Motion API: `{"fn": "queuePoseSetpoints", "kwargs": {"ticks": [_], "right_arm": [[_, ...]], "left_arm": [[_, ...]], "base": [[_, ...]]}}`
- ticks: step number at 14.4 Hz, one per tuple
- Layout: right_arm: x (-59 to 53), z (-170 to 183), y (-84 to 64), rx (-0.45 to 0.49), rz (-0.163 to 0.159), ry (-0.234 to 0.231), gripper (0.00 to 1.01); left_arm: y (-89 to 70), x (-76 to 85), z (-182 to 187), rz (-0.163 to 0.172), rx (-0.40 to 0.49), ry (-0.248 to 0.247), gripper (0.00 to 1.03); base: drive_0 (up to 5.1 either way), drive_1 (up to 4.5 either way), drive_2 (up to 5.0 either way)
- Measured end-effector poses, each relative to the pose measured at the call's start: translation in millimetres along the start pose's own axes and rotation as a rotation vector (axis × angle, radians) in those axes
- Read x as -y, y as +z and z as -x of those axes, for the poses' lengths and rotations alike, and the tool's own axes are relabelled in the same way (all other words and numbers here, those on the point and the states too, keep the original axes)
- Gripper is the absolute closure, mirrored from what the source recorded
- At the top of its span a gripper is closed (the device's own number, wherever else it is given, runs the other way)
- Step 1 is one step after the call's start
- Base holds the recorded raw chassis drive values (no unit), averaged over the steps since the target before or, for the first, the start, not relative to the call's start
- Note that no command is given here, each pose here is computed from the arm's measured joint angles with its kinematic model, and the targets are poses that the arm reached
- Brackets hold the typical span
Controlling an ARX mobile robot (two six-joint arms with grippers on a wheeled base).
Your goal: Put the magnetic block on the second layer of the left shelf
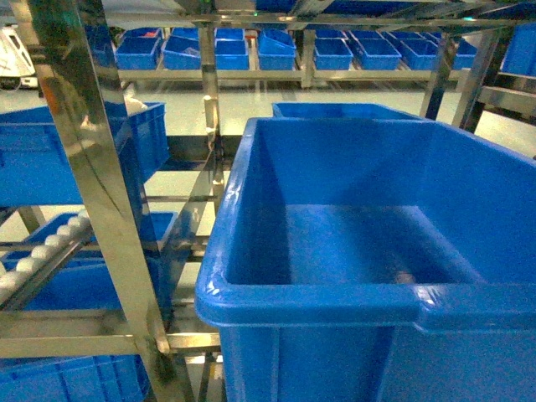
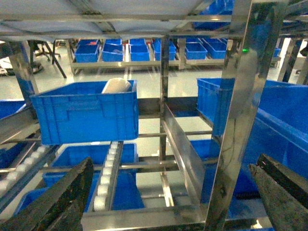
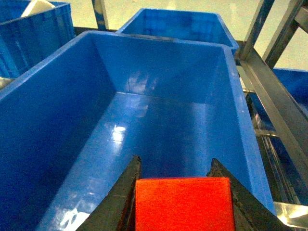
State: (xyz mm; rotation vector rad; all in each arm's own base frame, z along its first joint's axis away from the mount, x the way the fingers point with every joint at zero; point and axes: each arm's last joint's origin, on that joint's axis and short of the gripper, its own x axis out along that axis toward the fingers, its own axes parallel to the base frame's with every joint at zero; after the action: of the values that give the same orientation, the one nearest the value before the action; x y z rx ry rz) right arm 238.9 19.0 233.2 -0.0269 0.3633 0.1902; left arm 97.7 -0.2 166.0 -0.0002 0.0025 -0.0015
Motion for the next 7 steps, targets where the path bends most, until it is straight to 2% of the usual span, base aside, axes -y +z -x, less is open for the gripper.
{"fn": "queuePoseSetpoints", "kwargs": {"ticks": [1,3,5,7], "right_arm": [[-0.1,0,1.0,0.008,0.001,0.000,0.68],[-0.3,0,-0.3,-0.017,-0.007,0.007,0.68],[-1.4,-18,0.4,-0.089,-0.053,0.040,0.68],[-9.6,-52,1.3,-0.169,-0.088,0.100,0.68]], "left_arm": [[0.1,0.0,0,0.000,0.001,-0.001,0.05],[-0.1,0.0,0,0.000,-0.001,-0.001,0.05],[-0.1,0.0,0,0.000,-0.001,-0.001,0.05],[-0.1,0.0,0,0.000,-0.001,-0.001,0.05]], "base": [[-0.1,4.20,-4.3],[0.0,0.00,0.0],[0.0,0.00,0.0],[0.0,0.00,0.0]]}}
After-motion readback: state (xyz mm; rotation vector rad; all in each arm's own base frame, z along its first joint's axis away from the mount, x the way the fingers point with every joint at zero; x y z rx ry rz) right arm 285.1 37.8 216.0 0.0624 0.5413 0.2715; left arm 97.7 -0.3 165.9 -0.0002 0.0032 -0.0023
